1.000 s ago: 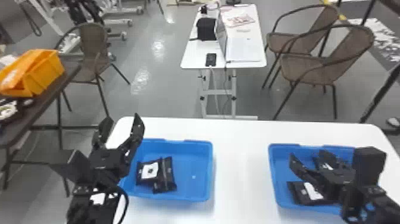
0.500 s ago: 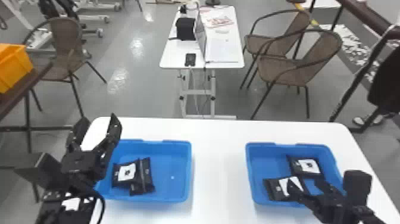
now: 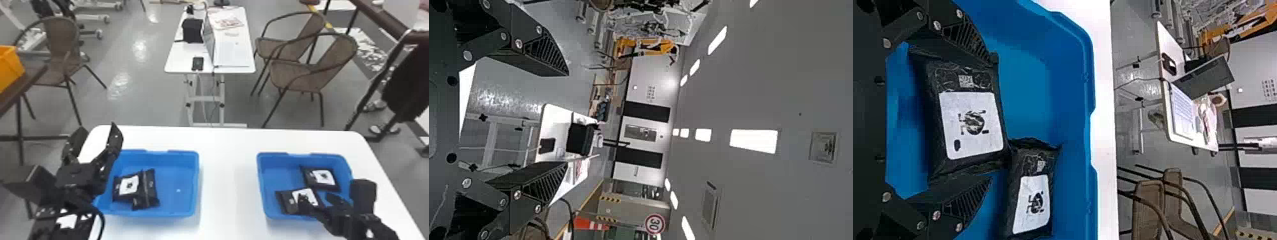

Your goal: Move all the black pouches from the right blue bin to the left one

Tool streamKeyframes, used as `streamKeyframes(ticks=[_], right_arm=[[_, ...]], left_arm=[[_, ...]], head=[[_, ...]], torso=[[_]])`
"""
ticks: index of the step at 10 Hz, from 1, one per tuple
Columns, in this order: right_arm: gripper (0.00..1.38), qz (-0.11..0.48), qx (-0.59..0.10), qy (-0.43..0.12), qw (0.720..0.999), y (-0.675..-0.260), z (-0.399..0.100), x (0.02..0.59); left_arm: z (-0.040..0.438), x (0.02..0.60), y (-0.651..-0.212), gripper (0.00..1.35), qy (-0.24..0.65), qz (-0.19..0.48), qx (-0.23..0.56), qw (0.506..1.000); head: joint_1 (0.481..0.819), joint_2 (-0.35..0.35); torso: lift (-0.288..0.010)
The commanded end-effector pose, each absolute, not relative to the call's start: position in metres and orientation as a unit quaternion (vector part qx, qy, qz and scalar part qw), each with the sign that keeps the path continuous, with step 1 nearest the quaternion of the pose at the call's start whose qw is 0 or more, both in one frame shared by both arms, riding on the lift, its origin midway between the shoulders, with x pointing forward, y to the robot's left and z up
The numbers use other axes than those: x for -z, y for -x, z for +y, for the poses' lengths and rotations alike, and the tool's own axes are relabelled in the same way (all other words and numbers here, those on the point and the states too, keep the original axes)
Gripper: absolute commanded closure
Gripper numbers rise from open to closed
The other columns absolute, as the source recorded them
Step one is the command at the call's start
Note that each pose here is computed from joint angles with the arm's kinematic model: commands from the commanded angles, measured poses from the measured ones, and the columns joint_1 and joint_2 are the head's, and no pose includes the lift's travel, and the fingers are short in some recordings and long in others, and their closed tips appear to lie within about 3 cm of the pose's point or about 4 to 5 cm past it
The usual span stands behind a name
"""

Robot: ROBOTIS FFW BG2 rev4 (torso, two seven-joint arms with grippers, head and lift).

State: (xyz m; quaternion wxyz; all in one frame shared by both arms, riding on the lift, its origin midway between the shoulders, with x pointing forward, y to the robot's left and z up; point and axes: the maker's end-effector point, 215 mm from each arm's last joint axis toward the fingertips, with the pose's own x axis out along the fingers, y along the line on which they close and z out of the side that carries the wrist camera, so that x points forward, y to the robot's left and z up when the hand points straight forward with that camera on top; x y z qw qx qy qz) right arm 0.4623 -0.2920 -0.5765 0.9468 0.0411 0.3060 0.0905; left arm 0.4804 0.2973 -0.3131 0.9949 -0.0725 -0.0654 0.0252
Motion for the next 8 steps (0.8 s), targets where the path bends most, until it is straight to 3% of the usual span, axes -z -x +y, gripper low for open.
streamKeyframes(ticks=[1,7,8], right_arm=[[0.24,0.318,-0.099,-0.031,0.942,-0.473,-0.288,0.584],[0.25,0.385,-0.128,-0.021,0.914,-0.477,-0.271,0.616],[0.35,0.395,-0.127,-0.028,0.909,-0.474,-0.268,0.620]], left_arm=[[0.297,0.313,-0.480,0.43,0.075,-0.066,-0.026,0.995],[0.294,0.313,-0.481,0.43,0.080,-0.066,-0.023,0.994],[0.293,0.313,-0.481,0.43,0.080,-0.065,-0.022,0.994]], head=[[0.695,0.004],[0.695,0.023],[0.695,0.026]], torso=[[0.010],[0.010],[0.010]])
